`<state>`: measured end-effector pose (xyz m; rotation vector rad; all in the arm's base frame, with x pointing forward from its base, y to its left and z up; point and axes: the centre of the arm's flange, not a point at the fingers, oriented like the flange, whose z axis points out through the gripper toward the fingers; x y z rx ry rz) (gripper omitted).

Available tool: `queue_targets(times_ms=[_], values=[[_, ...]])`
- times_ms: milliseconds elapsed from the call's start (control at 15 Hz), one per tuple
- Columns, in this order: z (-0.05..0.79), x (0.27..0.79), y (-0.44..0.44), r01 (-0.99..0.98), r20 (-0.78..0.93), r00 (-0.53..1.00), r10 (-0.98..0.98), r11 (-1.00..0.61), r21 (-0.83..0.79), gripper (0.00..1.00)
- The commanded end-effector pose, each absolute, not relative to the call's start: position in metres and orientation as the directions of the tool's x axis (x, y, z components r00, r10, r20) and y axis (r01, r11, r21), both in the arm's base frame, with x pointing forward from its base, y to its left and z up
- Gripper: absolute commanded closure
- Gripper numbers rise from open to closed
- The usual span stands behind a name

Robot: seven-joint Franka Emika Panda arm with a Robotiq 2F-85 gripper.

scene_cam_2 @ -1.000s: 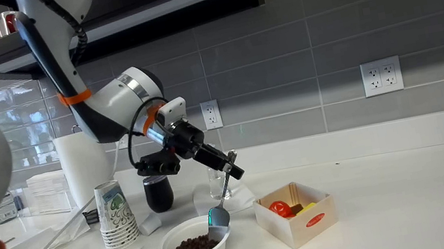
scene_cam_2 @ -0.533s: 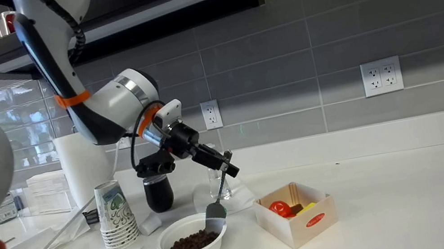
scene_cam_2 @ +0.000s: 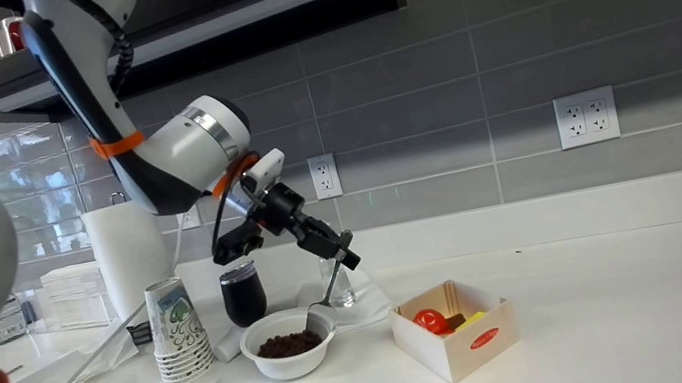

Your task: Stir the bowl with the kitchen utensil

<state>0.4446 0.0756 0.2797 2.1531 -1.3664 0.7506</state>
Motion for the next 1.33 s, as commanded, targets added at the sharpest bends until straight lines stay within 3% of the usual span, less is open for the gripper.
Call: queue_targets(times_ms=[0, 1267], values=[[0.279, 0.442, 0.072, -0.913, 0.669, 0.321, -0.670, -0.406, 0.031, 0.99], [0.274, 0.456, 0.087, -0.873, 0.653, 0.287, -0.701, -0.472, -0.123, 0.99]])
